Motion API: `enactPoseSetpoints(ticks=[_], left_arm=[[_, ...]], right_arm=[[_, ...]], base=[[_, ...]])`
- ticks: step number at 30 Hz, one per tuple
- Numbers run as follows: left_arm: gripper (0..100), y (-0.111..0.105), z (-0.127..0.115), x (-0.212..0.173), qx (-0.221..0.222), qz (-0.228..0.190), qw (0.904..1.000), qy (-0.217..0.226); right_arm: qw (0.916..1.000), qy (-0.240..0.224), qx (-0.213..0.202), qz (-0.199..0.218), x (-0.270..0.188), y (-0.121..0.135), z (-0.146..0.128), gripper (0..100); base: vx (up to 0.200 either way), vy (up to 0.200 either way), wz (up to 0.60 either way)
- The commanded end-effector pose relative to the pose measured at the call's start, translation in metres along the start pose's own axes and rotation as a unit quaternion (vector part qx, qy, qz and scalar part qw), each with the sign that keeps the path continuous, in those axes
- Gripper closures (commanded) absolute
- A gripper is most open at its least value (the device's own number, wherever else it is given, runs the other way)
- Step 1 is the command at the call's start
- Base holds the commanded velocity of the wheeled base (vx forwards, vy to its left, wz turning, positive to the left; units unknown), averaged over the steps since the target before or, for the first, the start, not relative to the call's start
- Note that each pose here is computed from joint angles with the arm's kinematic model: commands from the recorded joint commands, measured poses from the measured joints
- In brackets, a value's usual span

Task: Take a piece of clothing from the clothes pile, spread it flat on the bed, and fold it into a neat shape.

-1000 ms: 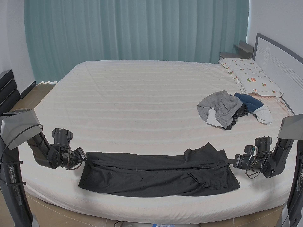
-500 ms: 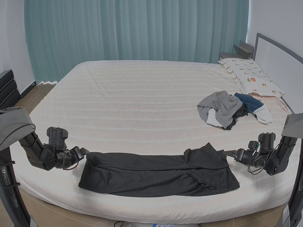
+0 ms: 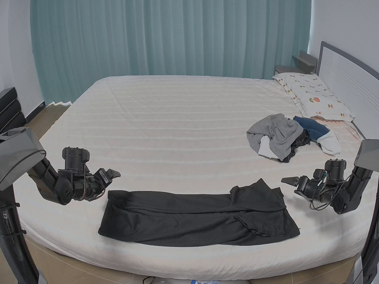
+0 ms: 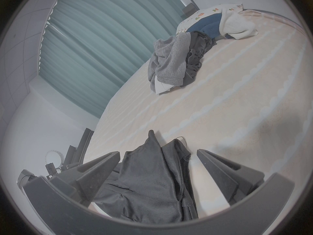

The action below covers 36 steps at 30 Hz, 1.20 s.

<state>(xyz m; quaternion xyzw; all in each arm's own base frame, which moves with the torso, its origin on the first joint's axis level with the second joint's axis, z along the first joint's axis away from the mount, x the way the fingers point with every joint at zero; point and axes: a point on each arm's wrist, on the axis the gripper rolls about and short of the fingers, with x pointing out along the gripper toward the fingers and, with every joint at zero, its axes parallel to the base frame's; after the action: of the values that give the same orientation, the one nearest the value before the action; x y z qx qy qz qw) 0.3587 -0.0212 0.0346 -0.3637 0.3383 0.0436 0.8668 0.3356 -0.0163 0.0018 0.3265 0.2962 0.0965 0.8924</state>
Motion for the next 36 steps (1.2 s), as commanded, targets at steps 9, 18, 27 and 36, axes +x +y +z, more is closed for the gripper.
enactPoseSetpoints(ticks=[9, 18, 27, 36], left_arm=[[0, -0.030, -0.026, 0.024, -0.053, -0.030, 0.9978, 0.028], [0, 0.004, -0.059, 0.016, 0.018, 0.036, 0.9966, 0.073], [0, 0.026, -0.061, 0.006, 0.011, 0.078, 0.9943, 0.072], [0, 0.016, -0.039, -0.005, 0.002, 0.040, 0.9990, 0.018]], right_arm=[[1.0000, 0.007, 0.002, 0.001, 0.002, 0.000, -0.005, 0], [0.9999, 0.011, 0.004, 0.000, 0.000, 0.000, -0.007, 0], [0.9999, 0.015, 0.006, -0.002, -0.002, -0.001, -0.010, 0], [0.9998, 0.018, 0.006, -0.004, -0.003, -0.001, -0.012, 0]], base=[[0.000, 0.000, 0.00], [0.000, 0.000, 0.00], [0.000, 0.000, 0.00], [0.000, 0.000, 0.00]])
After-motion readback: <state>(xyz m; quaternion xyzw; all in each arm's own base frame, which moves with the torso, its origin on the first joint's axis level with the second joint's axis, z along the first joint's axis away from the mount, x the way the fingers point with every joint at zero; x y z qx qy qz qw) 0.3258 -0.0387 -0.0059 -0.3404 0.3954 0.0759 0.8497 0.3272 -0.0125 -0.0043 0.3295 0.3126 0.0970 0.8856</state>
